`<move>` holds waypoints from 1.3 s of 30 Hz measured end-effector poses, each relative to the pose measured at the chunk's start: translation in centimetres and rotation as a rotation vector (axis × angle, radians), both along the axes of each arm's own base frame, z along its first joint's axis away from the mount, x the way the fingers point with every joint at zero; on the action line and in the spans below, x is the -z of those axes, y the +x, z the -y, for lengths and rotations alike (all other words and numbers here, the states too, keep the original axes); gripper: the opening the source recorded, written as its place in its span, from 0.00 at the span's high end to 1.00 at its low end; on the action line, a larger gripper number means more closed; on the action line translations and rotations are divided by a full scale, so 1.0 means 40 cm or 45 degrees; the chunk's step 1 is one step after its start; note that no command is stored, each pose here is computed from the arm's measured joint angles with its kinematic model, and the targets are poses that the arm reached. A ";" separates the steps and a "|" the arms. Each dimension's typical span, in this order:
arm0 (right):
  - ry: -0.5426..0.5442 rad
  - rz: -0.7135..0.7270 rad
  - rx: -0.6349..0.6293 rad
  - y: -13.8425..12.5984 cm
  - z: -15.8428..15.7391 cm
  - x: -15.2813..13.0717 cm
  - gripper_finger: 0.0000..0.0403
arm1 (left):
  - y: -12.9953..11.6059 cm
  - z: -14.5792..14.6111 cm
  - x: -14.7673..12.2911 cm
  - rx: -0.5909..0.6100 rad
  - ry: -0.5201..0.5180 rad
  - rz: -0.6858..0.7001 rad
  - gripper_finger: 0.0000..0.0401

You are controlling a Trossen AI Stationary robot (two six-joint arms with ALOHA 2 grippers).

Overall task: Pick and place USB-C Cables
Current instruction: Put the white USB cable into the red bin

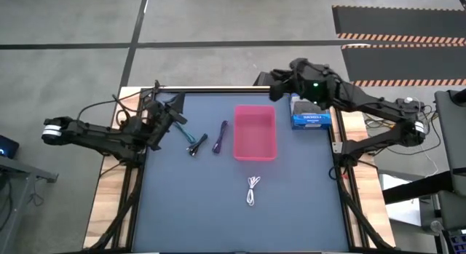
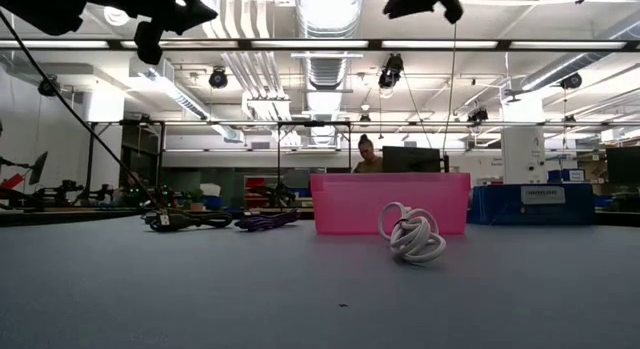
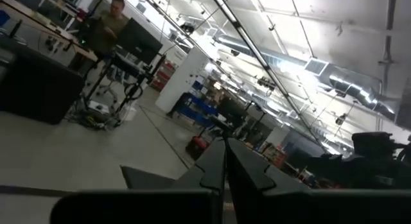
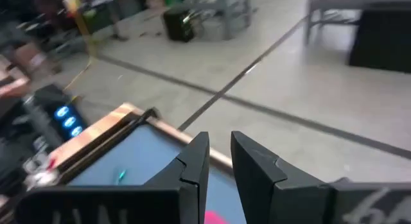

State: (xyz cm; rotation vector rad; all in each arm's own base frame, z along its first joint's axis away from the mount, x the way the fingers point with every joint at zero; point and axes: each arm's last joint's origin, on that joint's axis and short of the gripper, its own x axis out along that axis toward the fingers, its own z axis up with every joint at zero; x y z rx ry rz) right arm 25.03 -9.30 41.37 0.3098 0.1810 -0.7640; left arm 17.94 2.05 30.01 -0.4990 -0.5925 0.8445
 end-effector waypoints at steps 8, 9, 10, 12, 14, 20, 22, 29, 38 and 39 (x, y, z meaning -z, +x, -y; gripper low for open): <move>0.384 0.170 -0.483 0.103 -0.017 0.032 0.86 | -0.010 0.008 -0.012 0.191 0.108 0.038 1.00; 0.458 0.192 -0.513 0.119 -0.027 0.040 0.86 | -0.010 0.011 -0.015 0.242 0.137 0.044 1.00; 0.535 0.213 -0.526 0.135 -0.040 0.050 0.86 | -0.011 0.013 -0.018 0.290 0.165 0.052 1.00; 0.714 0.228 -0.516 0.166 -0.070 0.076 0.86 | -0.014 0.020 -0.026 0.404 0.233 0.070 1.00; 0.885 0.226 -0.504 0.197 -0.110 0.104 0.86 | -0.022 0.031 -0.038 0.586 0.345 0.103 1.00; 1.307 0.126 -0.467 0.279 -0.252 0.203 0.86 | -0.067 0.055 -0.074 1.042 0.473 0.305 1.00; 1.408 0.072 -0.452 0.299 -0.294 0.227 0.86 | -0.082 0.056 -0.082 1.067 0.464 0.353 1.00; 1.609 -0.198 -0.446 0.341 -0.401 0.264 0.86 | -0.134 0.057 -0.108 1.089 0.535 0.454 1.00; 1.658 -0.634 -0.025 0.341 -0.405 0.269 0.86 | -0.155 0.057 -0.116 1.075 0.561 0.490 1.00; 1.657 -0.646 -0.017 0.346 -0.407 0.268 0.86 | -0.154 0.057 -0.116 1.068 0.569 0.482 1.00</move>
